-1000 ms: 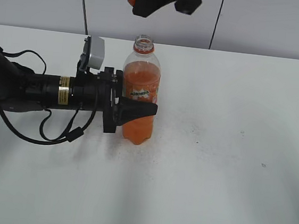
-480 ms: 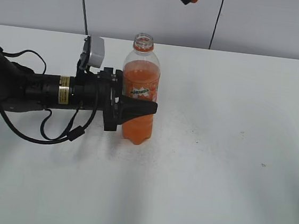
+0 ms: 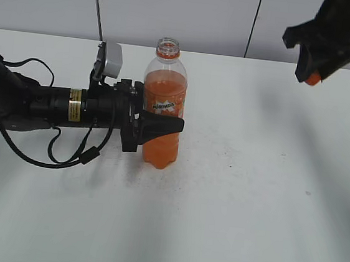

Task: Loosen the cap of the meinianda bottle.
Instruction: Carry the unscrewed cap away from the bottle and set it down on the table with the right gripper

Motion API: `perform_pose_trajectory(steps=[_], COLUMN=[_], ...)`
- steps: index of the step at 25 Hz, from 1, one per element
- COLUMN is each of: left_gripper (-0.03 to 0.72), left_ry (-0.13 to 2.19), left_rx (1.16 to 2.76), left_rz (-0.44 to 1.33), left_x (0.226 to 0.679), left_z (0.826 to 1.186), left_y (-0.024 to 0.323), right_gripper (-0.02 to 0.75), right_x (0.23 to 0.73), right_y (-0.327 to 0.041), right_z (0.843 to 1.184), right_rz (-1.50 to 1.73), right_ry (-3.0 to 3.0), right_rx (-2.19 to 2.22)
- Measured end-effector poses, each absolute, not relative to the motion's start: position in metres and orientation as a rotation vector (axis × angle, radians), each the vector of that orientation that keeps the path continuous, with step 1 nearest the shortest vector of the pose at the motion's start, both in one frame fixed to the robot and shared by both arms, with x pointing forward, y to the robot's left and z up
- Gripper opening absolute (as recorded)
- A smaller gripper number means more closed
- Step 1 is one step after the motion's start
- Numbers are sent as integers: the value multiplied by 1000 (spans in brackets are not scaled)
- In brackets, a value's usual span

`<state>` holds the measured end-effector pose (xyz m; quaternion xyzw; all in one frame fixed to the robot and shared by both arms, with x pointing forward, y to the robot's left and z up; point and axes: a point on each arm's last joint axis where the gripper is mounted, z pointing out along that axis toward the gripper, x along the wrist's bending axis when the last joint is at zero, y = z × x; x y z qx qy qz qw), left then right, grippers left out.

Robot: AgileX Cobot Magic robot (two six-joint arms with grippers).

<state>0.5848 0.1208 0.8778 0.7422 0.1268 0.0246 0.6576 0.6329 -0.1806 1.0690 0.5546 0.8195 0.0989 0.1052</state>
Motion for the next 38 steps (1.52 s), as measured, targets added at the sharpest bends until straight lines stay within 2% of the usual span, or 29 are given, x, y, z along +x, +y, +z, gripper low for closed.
perform_pose_trajectory(steps=[7,18,38], left_gripper=[425,425,425], left_ry=[299,301,301], left_rx=[1680,1679,1679], left_rz=[48,46,46], left_x=[585,585,585], left_z=[878,878,878], left_y=[121,121,121], right_gripper=[273,272,272], right_x=[630,600,585], right_y=[-235,-277,-281], right_z=[1006,934,900], right_rz=[299,238,117], right_ry=[2350,2231,2271], right_rx=[1981,2208,2206])
